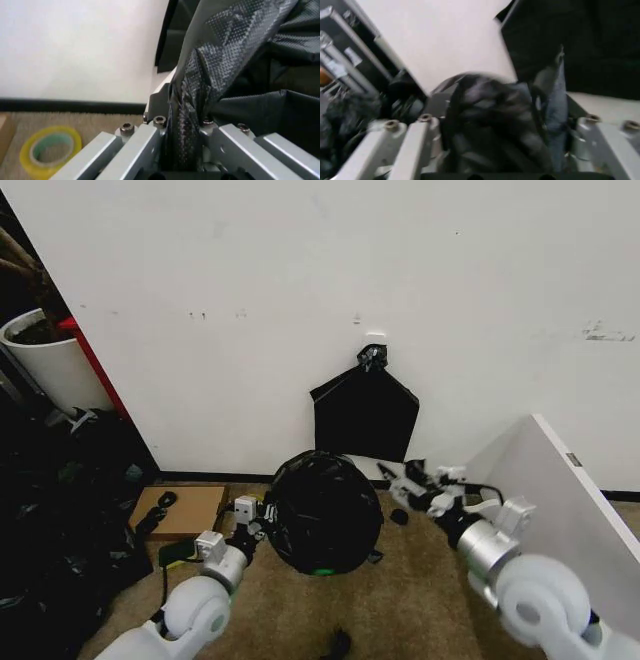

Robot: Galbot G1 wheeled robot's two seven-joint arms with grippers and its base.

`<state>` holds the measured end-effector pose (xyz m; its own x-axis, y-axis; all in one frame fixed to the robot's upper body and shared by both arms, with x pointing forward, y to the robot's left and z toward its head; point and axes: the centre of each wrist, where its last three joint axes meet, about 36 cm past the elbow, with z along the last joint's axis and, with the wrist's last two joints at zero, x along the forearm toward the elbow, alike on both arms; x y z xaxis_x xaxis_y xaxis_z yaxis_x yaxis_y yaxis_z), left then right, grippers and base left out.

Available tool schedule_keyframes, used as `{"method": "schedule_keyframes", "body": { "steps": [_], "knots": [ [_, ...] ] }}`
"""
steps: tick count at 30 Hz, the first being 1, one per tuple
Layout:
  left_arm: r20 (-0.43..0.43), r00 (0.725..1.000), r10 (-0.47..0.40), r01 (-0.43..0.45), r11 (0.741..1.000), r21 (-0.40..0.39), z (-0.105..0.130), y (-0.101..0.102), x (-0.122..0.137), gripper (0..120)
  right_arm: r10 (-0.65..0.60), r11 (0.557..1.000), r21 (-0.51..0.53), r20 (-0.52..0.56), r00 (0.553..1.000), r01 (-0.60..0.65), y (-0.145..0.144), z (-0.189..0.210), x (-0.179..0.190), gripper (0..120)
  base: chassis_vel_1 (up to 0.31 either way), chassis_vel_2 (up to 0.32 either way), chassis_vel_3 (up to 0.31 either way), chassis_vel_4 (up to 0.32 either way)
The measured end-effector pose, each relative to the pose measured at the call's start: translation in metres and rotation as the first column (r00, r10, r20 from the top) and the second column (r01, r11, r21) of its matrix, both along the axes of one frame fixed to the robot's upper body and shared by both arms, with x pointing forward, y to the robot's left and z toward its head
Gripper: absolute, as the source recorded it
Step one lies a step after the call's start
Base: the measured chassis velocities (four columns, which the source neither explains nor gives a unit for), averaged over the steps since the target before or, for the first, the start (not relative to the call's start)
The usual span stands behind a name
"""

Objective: Place the garbage bag over the trash bin.

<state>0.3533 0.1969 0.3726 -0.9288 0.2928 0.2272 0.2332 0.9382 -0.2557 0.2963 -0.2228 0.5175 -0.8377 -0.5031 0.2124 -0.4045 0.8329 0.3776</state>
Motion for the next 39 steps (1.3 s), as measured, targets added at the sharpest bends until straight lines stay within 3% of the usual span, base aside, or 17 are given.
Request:
{"method": "schedule_keyframes", "body": {
  "steps": [3, 5, 10, 14, 22, 30, 39],
  "knots": [
    [-0.022, 1.000, 0.009, -0.009, 1.000, -0.005, 0.005, -0.012, -0.001, 1, 0.012, 1.000, -0.026, -0.051, 0.999, -0.013, 0.014, 0.004, -0.009, 34, 0.000, 0.000, 0.000, 0.000],
    [-0.026, 1.000, 0.009, -0.009, 1.000, -0.006, 0.006, -0.014, -0.002, 1, 0.010, 0.999, -0.032, -0.060, 0.998, -0.012, 0.016, 0.003, -0.010, 32, 0.000, 0.000, 0.000, 0.000],
    [-0.057, 0.998, 0.010, -0.010, 1.000, -0.002, 0.008, -0.026, -0.007, 1, -0.029, 0.994, -0.111, -0.151, 0.988, 0.012, 0.032, -0.014, -0.006, 11, 0.000, 0.000, 0.000, 0.000],
    [-0.076, 0.997, 0.009, -0.010, 1.000, -0.008, 0.010, -0.038, -0.008, 1, -0.059, 0.985, -0.168, -0.185, 0.981, 0.028, 0.044, -0.028, 0.001, 0, 0.000, 0.000, 0.000, 0.000],
    [-0.107, 0.994, 0.008, -0.007, 1.000, 0.003, 0.014, -0.061, -0.012, 1, -0.086, 0.961, -0.275, -0.218, 0.972, 0.024, 0.075, -0.061, 0.012, 0, 0.000, 0.000, 0.000, 0.000],
    [-0.079, 0.997, -0.008, 0.013, 0.998, 0.058, 0.007, -0.063, -0.019, 1, -0.141, 0.934, -0.352, -0.223, 0.965, 0.056, 0.107, -0.077, 0.042, 0, 0.000, 0.000, 0.000, 0.000],
    [-0.075, 0.997, -0.032, 0.034, 0.999, 0.032, 0.004, -0.066, -0.025, 1, -0.264, 0.877, -0.468, -0.278, 0.923, 0.109, 0.134, -0.104, 0.073, 0, 0.000, 0.000, 0.000, 0.000]
  ]
}}
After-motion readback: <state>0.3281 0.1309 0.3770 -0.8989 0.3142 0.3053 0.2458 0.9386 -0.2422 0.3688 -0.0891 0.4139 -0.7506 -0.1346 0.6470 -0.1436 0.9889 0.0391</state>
